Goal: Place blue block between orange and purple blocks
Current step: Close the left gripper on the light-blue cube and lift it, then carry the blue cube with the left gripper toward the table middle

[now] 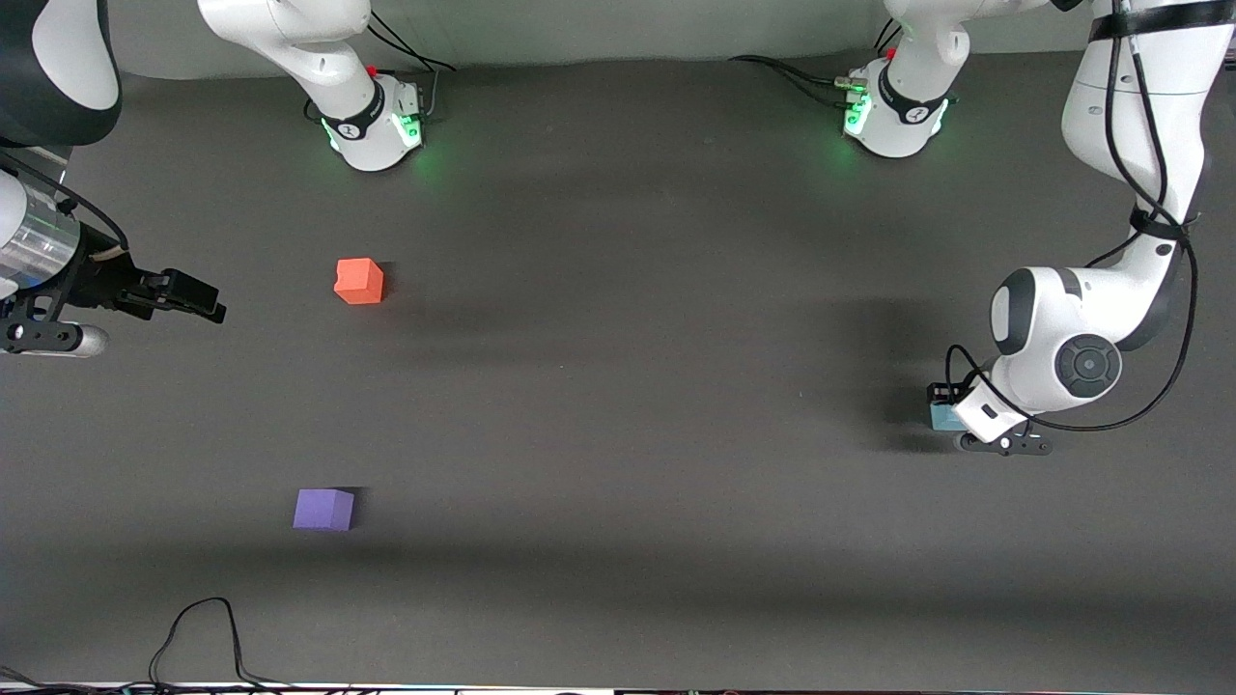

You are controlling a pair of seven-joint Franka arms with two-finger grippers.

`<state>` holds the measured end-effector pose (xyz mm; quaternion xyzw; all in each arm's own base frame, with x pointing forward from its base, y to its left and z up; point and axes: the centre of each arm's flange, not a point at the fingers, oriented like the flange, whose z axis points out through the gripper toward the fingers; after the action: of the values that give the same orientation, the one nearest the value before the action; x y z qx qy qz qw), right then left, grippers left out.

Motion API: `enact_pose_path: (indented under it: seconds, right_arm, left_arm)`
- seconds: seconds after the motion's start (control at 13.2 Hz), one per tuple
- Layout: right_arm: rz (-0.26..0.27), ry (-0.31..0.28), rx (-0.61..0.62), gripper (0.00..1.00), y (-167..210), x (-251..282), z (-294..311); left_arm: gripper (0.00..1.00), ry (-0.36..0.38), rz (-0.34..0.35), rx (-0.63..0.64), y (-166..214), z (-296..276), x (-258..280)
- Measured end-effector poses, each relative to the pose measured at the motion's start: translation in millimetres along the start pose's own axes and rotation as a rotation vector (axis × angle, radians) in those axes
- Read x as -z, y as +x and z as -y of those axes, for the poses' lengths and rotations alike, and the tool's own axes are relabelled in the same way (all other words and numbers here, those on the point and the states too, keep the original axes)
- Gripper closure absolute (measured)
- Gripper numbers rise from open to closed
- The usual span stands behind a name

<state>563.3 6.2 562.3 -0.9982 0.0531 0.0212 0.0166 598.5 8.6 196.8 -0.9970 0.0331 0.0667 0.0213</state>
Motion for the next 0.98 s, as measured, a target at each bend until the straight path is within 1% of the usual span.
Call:
enact_pose_path:
  seconds: [0.08,0.15,0.23,0.3,0.45,0.6,0.68,0.83,0.98]
  right_arm:
    - [-0.001,0.000,0.000,0.00,0,0,0]
    - [-0.001,0.000,0.000,0.00,0,0,0]
    - [-0.002,0.000,0.000,0.00,0,0,0]
    - [-0.003,0.000,0.000,0.00,0,0,0]
    - [-0.003,0.000,-0.001,0.00,1,-1,-1]
    - [-0.005,0.001,-0.002,0.00,1,-1,-1]
    - [-0.005,0.001,-0.002,0.00,1,-1,-1]
    - [-0.003,0.000,-0.002,0.00,2,-3,-1]
    - [-0.003,0.000,-0.003,0.00,2,-6,-1]
  left_arm:
    - [0.44,0.002,-0.004,0.003,1,2,10]
    - [0.44,0.007,0.008,0.008,0,5,29]
    - [0.48,0.016,0.030,0.016,-6,8,64]
    - [0.48,0.025,0.047,0.024,-16,11,105]
    - [0.48,0.046,0.080,0.044,-56,15,199]
    - [0.48,0.060,0.084,0.066,-111,14,284]
    - [0.48,0.057,0.077,0.075,-138,12,317]
    - [0.48,0.026,0.066,0.082,-180,3,359]
    - [0.48,0.000,0.054,0.080,-195,-6,375]
